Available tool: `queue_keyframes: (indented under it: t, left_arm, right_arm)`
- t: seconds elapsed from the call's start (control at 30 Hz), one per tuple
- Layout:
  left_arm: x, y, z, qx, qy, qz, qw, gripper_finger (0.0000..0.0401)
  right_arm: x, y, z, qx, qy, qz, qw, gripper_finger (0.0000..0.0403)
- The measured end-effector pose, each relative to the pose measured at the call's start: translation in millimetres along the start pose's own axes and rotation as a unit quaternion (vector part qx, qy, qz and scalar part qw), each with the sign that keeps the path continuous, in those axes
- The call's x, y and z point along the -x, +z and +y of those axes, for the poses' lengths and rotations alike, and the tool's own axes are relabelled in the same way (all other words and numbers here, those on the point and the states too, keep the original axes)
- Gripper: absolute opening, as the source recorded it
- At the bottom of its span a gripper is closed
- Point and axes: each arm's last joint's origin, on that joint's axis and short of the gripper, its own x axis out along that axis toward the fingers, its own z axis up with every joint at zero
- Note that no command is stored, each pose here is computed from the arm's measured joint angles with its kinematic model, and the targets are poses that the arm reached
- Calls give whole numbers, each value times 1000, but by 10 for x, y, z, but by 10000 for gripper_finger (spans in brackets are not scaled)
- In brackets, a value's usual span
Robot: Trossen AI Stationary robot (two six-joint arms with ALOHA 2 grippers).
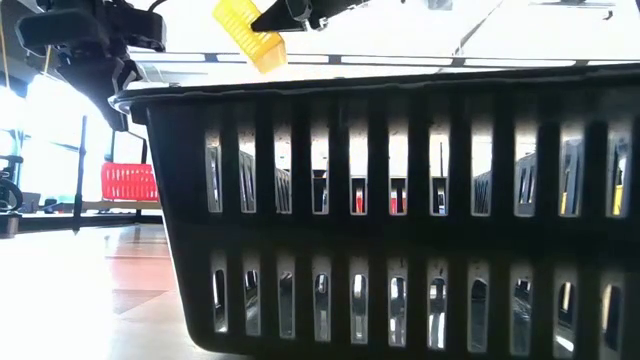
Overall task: Stack baskets on shelf by color
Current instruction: Put the left yellow bin on the shelf
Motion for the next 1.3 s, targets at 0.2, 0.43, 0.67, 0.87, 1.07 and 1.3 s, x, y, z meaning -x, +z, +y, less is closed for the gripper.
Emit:
queue_keyframes:
  t: [0.2,0.43,0.67,0.87,1.07,1.3]
  left_arm:
    - [0,1,0,0,0,0,1000,76]
    - [0,1,0,2,0,-1,1000,76]
    - [0,1,-1,2,0,-1,1000,76]
    - [0,2,-1,3,-1,-1,1000,76]
    - [0,2,-1,10,-1,-1,1000,76]
    - [1,-3,-3,27,-6,3,1000,76]
  right_arm:
    - [7,121,-239,3,-2,-10,1000,0]
    - [77,350,-510,-2,-16,-22,1000,0]
    - [-43,266,-443,-12,6,-10,1000,0]
    - [-324,12,-254,-7,28,36,999,0]
    - [-522,-17,-215,-2,42,69,997,0]
    - [-708,-119,-153,-9,64,126,990,0]
